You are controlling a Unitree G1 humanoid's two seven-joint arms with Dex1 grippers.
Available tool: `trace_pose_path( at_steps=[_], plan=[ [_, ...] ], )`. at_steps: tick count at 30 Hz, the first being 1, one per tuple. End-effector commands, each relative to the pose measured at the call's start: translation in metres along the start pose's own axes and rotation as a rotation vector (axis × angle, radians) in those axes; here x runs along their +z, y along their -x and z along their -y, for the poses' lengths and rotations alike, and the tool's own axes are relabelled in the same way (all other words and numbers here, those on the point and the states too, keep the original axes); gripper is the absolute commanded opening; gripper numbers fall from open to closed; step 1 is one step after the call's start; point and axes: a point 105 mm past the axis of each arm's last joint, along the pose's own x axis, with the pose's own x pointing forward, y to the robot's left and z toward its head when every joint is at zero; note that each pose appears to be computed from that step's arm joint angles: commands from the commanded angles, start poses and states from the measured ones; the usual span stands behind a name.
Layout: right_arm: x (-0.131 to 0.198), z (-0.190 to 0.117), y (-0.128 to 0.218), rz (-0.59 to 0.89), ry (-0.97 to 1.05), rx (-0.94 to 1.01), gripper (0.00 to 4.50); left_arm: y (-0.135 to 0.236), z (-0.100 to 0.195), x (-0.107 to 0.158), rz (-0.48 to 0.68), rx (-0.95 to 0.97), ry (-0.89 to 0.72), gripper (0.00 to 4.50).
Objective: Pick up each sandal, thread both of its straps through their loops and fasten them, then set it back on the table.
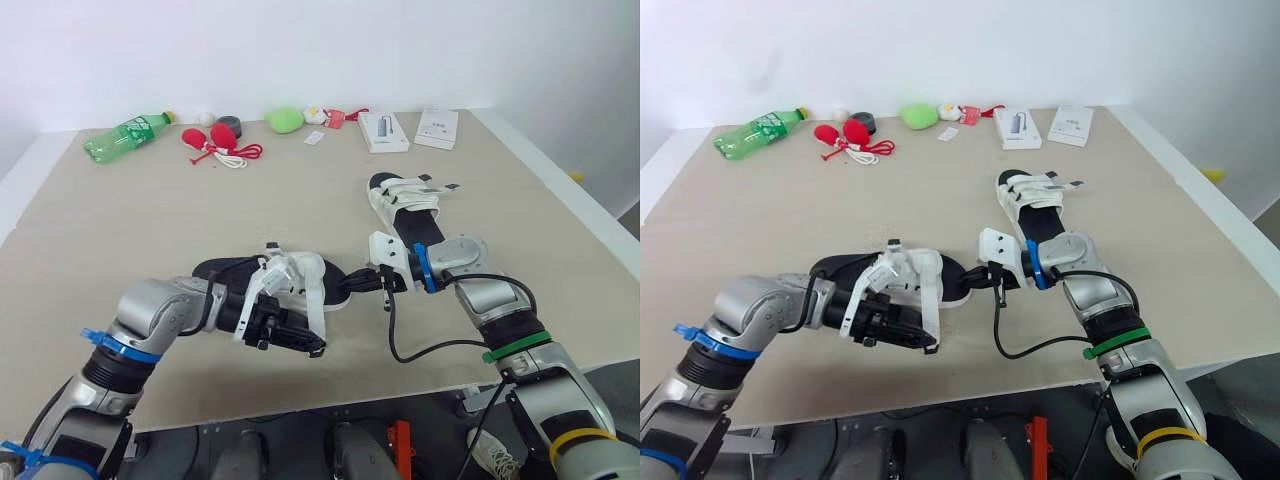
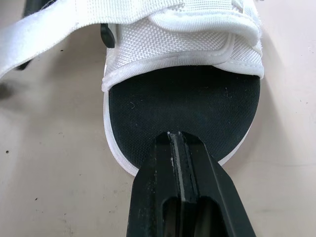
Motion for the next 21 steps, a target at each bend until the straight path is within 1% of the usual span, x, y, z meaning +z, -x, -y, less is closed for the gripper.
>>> trace_pose_path(
  at_steps=[1, 2, 4, 6, 15, 18, 21],
  plan=[
    [-0.007, 0.000, 0.006, -0.027, -0.013, -0.014, 0.00, -0.005, 0.004, 0.004, 0.012, -0.039, -0.006, 2.21],
    [-0.007, 0.000, 0.007, -0.028, -0.013, -0.014, 0.00, -0.005, 0.004, 0.004, 0.014, -0.040, -0.006, 1.89],
    [-0.007, 0.000, 0.007, -0.028, -0.014, -0.015, 0.00, -0.006, 0.003, 0.006, 0.026, -0.031, -0.014, 0.84],
    [-0.008, -0.001, 0.007, -0.029, -0.014, -0.014, 0.00, -0.006, 0.002, 0.006, 0.033, -0.027, -0.013, 0.15],
    [-0.007, -0.002, 0.006, -0.025, -0.014, -0.012, 0.00, -0.006, -0.001, 0.008, 0.071, 0.002, 0.005, 0.15],
    [-0.007, -0.003, 0.006, -0.025, -0.014, -0.011, 0.00, 0.004, 0.006, 0.012, 0.081, -0.028, 0.014, 0.15],
    [-0.007, -0.003, 0.007, -0.026, -0.014, -0.011, 0.00, 0.026, 0.018, 0.023, 0.075, -0.083, 0.029, 0.15]
  ],
)
